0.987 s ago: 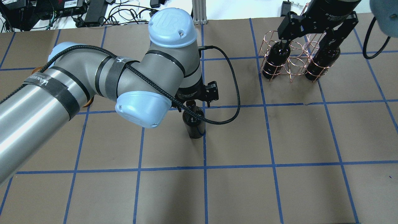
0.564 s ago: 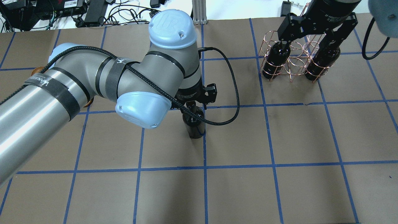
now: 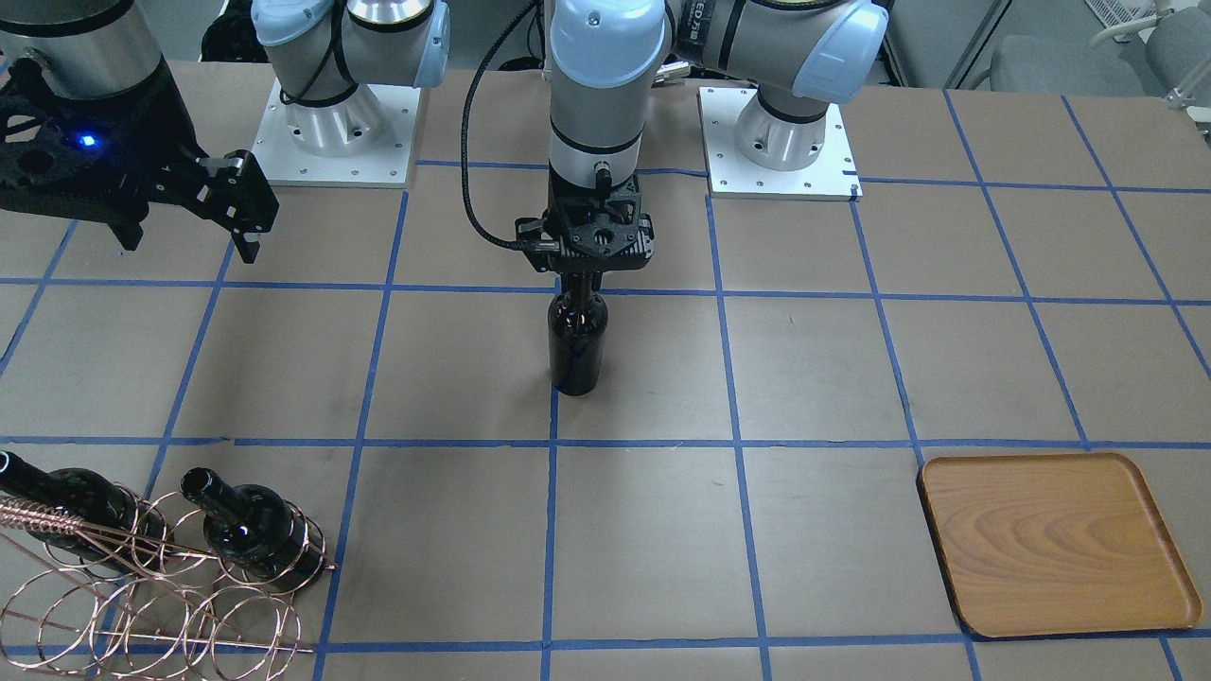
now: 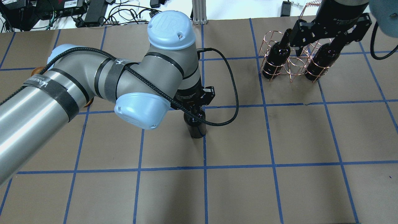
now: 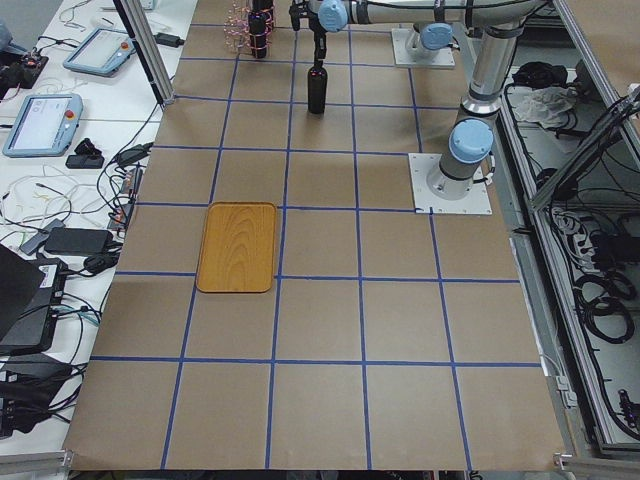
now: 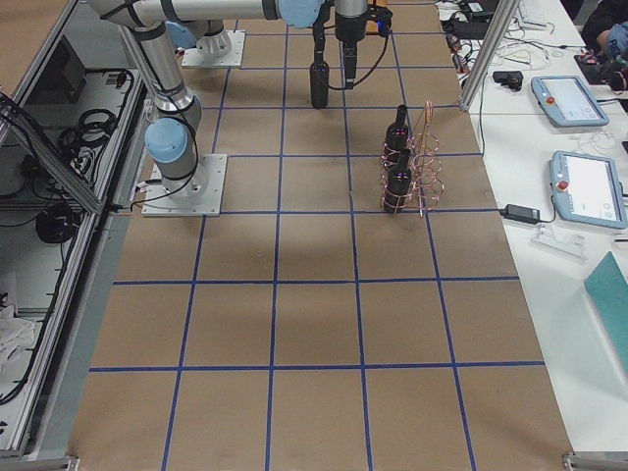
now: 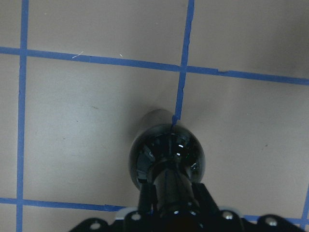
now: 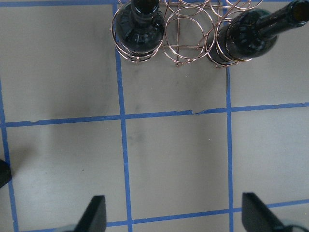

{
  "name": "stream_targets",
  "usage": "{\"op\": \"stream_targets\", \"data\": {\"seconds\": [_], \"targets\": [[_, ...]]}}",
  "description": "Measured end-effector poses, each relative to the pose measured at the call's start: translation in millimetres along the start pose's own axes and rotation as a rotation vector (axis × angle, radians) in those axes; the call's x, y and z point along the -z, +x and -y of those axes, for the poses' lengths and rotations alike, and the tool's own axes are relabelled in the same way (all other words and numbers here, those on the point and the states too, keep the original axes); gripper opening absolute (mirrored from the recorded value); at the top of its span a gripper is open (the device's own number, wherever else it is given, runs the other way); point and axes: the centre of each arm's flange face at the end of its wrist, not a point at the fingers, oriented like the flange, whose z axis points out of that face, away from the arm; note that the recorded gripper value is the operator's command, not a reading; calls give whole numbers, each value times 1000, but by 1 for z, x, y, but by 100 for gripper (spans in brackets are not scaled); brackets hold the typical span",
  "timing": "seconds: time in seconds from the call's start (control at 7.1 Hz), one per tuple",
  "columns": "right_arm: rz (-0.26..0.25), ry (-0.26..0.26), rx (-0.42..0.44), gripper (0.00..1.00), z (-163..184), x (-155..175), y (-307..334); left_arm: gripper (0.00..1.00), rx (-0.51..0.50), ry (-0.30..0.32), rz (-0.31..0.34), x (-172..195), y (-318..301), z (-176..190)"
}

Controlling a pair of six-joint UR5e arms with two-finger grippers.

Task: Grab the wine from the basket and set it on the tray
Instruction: 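Carry the bottle with the left gripper over the wooden tray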

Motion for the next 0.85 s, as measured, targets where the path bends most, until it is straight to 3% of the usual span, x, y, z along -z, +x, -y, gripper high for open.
{"op": "stream_targets", "data": {"seconds": [0.28, 0.56, 0.85], "targets": [[78, 20, -3, 100, 1, 4, -8, 0, -30, 40, 8, 20, -6, 0], [100, 58, 9, 100, 2, 11, -12, 0, -60, 74, 42, 52, -40, 17], [99, 75, 13, 100, 2, 16, -13, 0, -97, 72, 63, 97, -117, 54]]}}
